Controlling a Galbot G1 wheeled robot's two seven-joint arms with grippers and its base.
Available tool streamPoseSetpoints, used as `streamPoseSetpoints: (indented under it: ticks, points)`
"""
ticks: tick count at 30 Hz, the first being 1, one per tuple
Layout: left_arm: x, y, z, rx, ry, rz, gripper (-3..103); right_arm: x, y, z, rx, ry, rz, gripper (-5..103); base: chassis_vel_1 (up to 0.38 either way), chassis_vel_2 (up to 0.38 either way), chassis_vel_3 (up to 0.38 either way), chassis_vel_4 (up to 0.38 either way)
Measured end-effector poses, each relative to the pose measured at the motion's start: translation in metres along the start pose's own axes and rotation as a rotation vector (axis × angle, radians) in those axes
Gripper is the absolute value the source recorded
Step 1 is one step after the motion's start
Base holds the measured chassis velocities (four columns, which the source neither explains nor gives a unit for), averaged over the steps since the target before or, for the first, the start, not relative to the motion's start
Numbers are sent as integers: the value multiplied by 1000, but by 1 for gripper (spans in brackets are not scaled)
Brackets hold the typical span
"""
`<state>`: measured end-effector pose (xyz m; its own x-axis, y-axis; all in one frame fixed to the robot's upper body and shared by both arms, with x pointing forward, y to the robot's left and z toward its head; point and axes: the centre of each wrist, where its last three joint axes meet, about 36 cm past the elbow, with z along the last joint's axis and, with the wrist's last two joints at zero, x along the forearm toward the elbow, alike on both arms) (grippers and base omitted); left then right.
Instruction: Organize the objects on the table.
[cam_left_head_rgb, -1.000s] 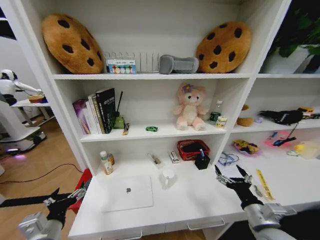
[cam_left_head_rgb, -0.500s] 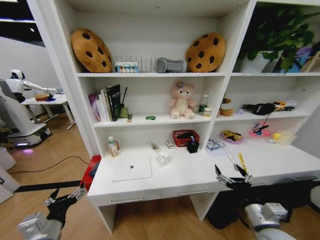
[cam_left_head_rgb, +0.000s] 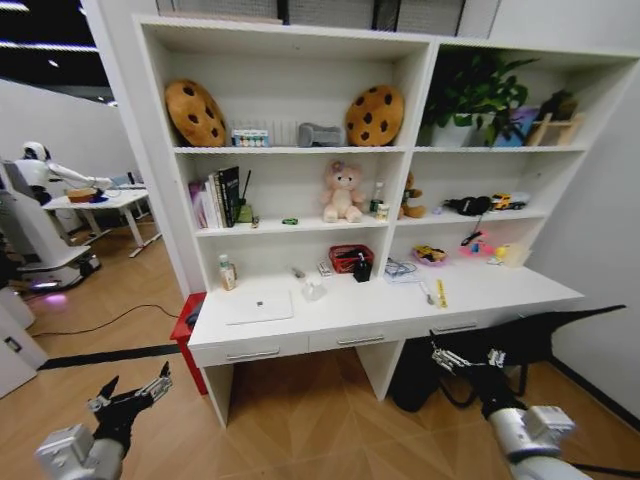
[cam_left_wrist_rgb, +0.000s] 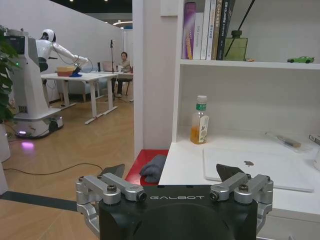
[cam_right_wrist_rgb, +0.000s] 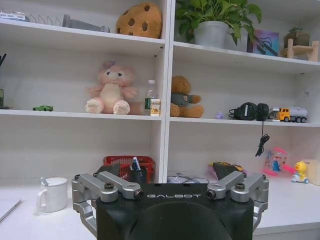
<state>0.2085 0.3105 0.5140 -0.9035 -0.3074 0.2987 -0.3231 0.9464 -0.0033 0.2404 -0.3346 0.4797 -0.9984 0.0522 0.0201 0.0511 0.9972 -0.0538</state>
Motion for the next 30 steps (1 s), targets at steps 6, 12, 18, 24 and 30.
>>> streamPoseSetpoints:
  ticks: [6,12,18,24,30]
  points:
    - [0,0,0,0,0,0,100,0,0,0,0,-1,0,100,-54,43,97,-34]
    - [0,0,0,0,0,0,100,0,0,0,0,-1,0,100,0,0,0,0]
    - [0,0,0,0,0,-1,100,0,0,0,0,0,0,100,0,0,0,0]
    - [0,0,0,0,0,0,100,0,0,0,0,0,0,100,18,37,41,26]
    - [0,0,0,0,0,-1,100,0,0,0,0,0,0,100,70,62,84,67]
